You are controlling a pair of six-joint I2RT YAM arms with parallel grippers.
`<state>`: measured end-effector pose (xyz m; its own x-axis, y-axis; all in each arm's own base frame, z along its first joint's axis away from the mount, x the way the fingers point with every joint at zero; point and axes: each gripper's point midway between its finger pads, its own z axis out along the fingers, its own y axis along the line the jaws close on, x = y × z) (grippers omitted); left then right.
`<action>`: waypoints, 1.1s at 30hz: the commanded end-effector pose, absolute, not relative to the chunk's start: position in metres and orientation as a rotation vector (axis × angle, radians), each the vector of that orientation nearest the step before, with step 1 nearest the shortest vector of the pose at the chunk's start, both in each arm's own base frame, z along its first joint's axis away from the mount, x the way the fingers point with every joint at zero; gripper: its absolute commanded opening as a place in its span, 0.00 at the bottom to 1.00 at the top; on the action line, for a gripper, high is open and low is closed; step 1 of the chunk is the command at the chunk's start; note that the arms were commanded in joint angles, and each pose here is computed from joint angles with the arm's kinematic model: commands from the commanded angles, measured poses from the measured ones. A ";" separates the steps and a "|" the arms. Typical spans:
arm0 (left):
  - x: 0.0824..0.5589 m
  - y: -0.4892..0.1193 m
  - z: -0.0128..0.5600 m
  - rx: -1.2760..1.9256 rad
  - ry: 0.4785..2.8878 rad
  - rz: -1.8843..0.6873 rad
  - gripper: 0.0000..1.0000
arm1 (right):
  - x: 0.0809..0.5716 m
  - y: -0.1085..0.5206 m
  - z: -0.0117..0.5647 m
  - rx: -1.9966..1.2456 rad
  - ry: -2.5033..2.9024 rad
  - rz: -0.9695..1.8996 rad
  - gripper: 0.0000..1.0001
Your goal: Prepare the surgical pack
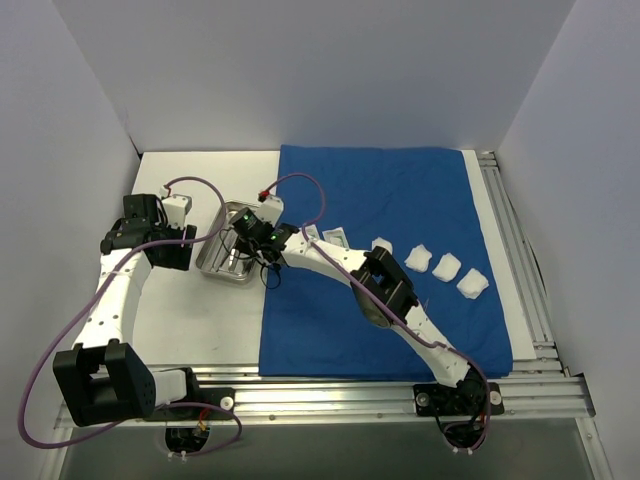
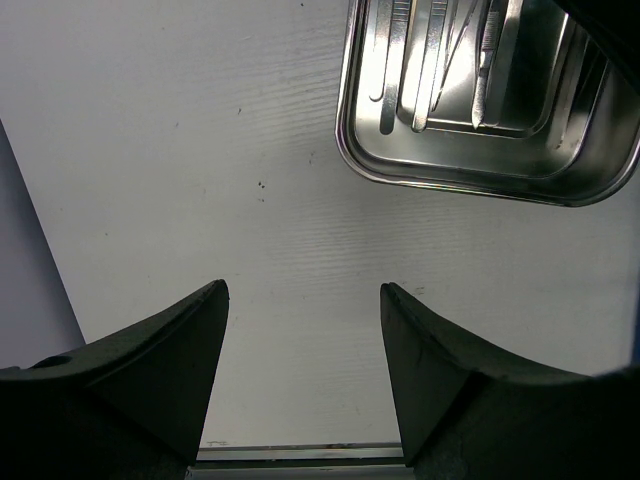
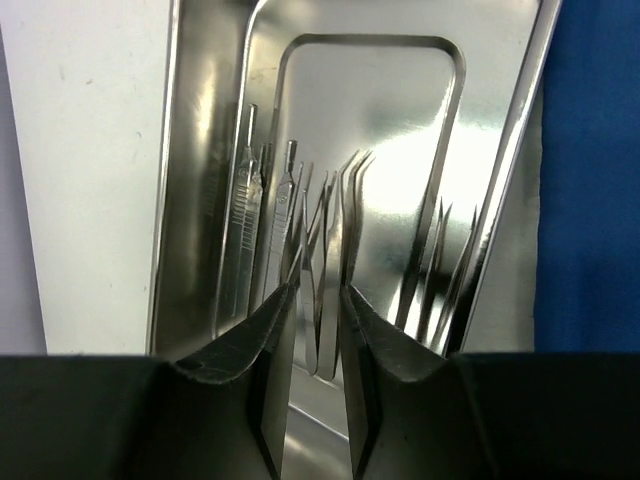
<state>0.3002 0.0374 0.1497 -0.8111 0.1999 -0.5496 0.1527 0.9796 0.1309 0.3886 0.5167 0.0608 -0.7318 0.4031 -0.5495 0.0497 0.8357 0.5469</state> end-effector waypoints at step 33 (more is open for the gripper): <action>0.305 0.035 0.154 0.254 2.500 0.083 0.72 | 0.205 0.071 0.045 0.778 2.611 -0.143 0.35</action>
